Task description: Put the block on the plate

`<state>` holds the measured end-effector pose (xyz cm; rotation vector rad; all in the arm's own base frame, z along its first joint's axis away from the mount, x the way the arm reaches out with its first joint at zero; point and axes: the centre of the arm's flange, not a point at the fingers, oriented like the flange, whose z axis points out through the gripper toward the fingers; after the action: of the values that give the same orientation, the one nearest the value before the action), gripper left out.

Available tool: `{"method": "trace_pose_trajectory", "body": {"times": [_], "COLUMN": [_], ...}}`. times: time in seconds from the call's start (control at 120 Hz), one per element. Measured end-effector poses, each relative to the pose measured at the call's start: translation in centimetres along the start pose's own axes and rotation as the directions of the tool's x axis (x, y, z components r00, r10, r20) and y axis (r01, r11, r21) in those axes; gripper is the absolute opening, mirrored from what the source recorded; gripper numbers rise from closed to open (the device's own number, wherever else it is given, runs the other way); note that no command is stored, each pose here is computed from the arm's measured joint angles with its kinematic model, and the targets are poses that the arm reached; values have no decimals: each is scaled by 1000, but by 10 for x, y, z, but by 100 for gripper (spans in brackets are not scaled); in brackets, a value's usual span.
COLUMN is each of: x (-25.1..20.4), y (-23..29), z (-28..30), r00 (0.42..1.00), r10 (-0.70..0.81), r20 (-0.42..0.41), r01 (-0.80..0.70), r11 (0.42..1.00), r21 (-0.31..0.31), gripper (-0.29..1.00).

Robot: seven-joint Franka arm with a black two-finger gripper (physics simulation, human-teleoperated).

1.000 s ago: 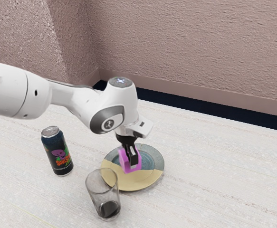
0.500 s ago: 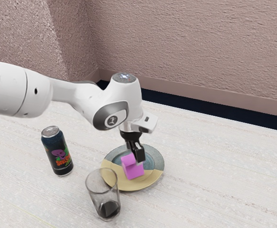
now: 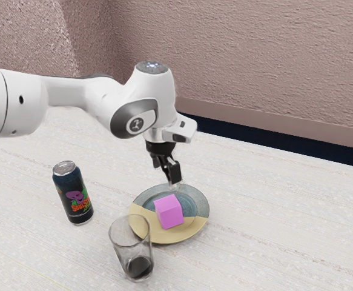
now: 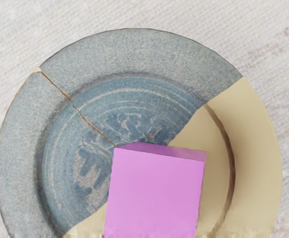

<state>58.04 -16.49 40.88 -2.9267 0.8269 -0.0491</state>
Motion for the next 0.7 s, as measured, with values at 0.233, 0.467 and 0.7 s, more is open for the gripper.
{"method": "trace_pose_trajectory", "body": {"times": [0.233, 0.467, 0.7], "x": [-13, -62, -99], "y": [-57, -164, -213], "z": [-60, -104, -170], "r00": [995, 941, 877], "r10": [-100, -338, -481], "r20": [0, 37, 27], "r01": [100, 336, 479], "r11": [995, 941, 876], "r21": [19, 48, 52], "gripper": [70, 70, 70]}}
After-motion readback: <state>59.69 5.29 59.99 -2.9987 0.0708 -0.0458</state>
